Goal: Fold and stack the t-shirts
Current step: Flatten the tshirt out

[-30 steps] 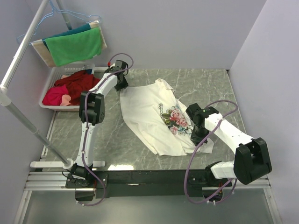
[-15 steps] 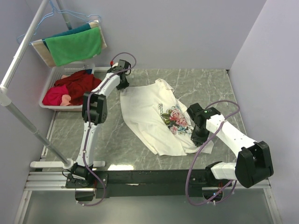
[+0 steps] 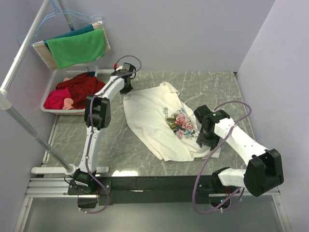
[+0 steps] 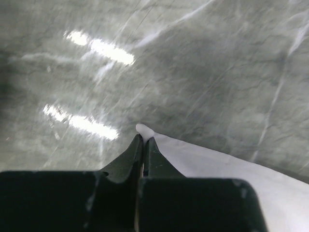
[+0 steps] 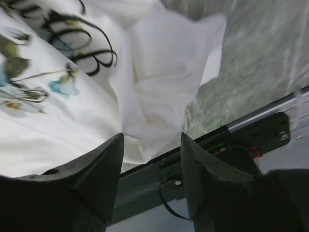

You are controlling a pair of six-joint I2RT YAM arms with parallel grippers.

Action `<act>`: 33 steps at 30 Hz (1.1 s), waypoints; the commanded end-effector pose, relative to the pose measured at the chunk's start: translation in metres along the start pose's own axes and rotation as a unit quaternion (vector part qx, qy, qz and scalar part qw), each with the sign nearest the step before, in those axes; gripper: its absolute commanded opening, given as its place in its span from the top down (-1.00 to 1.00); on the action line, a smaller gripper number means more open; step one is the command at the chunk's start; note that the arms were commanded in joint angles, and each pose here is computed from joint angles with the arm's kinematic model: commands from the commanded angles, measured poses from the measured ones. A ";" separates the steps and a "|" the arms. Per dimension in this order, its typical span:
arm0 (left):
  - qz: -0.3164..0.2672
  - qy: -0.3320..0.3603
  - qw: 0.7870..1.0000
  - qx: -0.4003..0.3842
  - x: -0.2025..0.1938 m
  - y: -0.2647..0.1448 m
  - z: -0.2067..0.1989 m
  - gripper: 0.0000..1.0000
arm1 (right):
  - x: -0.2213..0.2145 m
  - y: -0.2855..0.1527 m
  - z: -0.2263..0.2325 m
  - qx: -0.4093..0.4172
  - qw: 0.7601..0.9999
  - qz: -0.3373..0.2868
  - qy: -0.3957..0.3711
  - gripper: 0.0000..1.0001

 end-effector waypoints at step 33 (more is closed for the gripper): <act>0.063 0.027 0.998 0.001 -0.052 -0.080 0.035 0.99 | 0.167 -0.043 0.341 0.331 0.886 -0.211 -0.246 -0.01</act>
Point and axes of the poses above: each gripper's point midway between its finger pads, its own y axis out along the fingers, its own z axis along the line the jaws close on, x = y × z, the point moved 3 cm from there along -y, back along the fingers, and after that the axes turned 13 degrees about y, right-handed, at the moved point
